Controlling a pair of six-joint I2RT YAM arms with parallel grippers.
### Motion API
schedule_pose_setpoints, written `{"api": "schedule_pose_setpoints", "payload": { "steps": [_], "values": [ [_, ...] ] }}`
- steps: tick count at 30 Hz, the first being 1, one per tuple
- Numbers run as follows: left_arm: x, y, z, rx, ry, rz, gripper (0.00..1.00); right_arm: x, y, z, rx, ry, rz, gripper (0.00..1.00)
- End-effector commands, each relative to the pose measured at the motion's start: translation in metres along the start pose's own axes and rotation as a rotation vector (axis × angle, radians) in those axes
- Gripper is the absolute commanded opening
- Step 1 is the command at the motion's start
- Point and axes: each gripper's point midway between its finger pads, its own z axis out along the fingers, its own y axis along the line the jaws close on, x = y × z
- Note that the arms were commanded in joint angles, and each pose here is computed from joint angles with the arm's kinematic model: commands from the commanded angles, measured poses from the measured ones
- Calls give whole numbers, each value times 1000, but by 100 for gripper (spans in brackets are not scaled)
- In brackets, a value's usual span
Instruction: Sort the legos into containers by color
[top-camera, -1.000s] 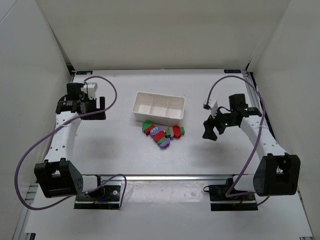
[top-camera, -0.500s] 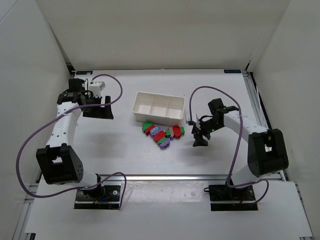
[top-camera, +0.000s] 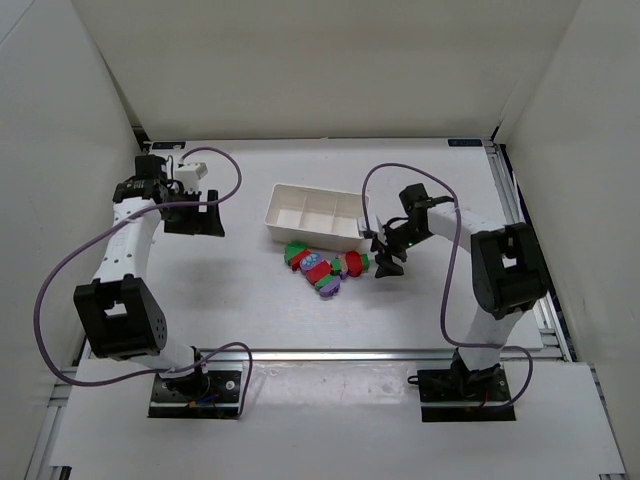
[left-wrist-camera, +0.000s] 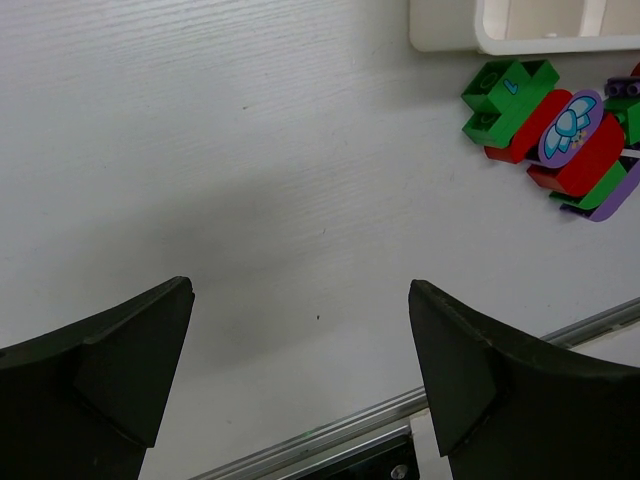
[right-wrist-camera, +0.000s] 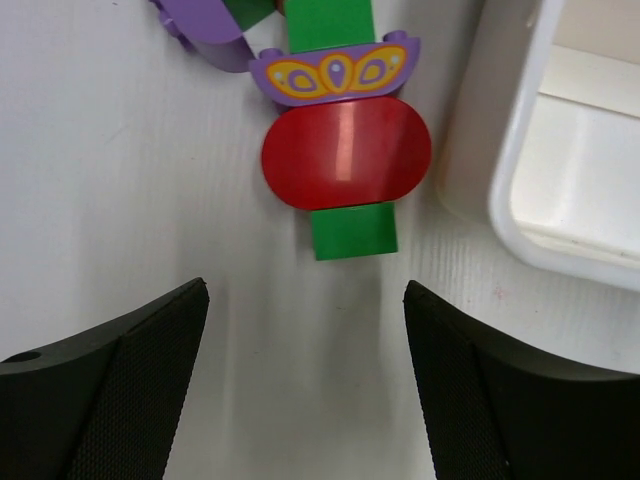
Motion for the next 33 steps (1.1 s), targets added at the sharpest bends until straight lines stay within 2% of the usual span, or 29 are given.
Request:
{"api": "schedule_pose_setpoints", "payload": {
  "steps": [1,9,20,33],
  "values": [
    [-16,-2,-8,17,-44,24,99,-7,-24,4,23,-1,-63,82],
    [-18,12,-1,12,-27,-1,99,-7,-36,17,8,19,-79,82],
    [-21,20,11,23,-2,-30,99,-8,-19,21,-61,38,-126,80],
    [-13,20,19,31,26,-58,99,-5,-18,33,-37,107,-139,72]
  ]
}}
